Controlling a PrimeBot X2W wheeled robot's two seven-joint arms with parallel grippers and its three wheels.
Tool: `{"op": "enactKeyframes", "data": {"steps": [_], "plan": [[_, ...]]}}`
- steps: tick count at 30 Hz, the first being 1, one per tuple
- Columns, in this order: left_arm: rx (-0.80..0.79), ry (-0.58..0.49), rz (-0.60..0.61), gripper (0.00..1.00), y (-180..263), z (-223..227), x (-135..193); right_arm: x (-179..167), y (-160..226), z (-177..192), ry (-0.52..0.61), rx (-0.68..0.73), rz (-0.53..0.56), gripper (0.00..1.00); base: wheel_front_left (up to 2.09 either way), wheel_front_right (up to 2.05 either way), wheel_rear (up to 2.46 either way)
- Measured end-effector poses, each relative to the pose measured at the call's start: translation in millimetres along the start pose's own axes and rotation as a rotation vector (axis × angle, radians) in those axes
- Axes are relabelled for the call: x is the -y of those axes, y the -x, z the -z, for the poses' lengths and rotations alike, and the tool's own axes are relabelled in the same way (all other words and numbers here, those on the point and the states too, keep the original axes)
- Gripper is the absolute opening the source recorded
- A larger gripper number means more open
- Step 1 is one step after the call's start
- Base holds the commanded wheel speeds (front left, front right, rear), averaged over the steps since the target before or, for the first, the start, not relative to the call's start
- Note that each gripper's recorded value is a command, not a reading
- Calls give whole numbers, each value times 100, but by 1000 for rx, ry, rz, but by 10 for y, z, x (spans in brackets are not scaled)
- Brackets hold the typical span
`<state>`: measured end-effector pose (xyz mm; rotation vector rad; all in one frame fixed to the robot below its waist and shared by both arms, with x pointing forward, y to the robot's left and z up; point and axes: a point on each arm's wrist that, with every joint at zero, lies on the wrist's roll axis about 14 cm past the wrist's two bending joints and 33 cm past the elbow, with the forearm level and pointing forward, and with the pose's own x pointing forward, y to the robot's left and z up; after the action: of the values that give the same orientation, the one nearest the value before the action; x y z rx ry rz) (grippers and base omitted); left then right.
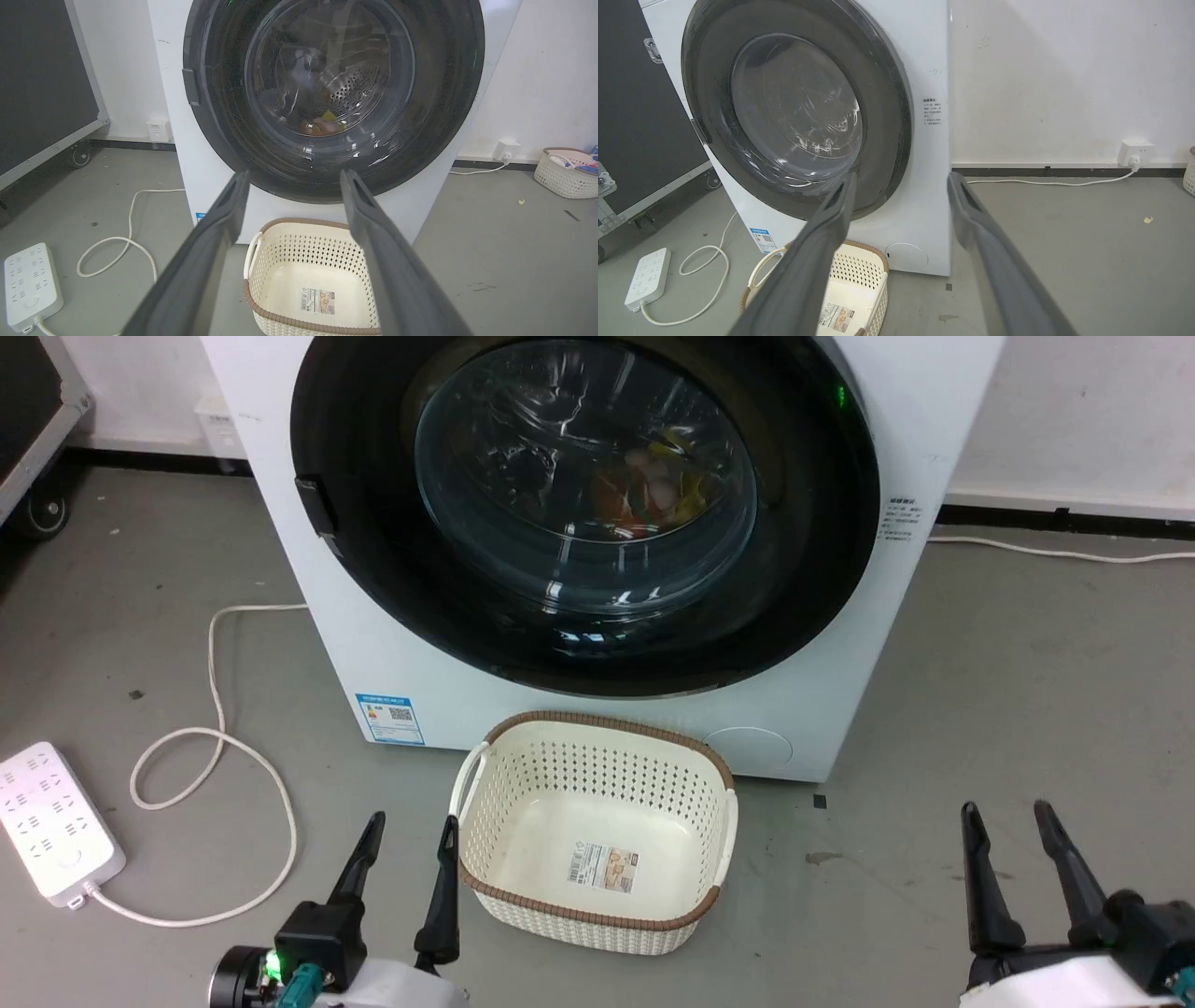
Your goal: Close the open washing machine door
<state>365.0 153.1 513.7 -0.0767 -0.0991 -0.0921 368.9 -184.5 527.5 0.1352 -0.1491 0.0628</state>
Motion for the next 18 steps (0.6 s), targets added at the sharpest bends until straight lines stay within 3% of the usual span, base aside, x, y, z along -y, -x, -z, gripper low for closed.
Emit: {"op": "enactKeyframes", "data": {"steps": [13, 14, 18], "plan": [[-21, -18, -8, 100, 59, 62, -23, -59, 75, 19, 8, -7, -7, 100, 0, 0, 0], [-24, -19, -12, 0, 61, 69, -30, -63, 72, 25, 8, -9, -8, 0, 0, 0, 0], [-25, -18, -14, 0, 61, 70, -32, -62, 71, 24, 8, -9, -8, 0, 0, 0, 0]]}}
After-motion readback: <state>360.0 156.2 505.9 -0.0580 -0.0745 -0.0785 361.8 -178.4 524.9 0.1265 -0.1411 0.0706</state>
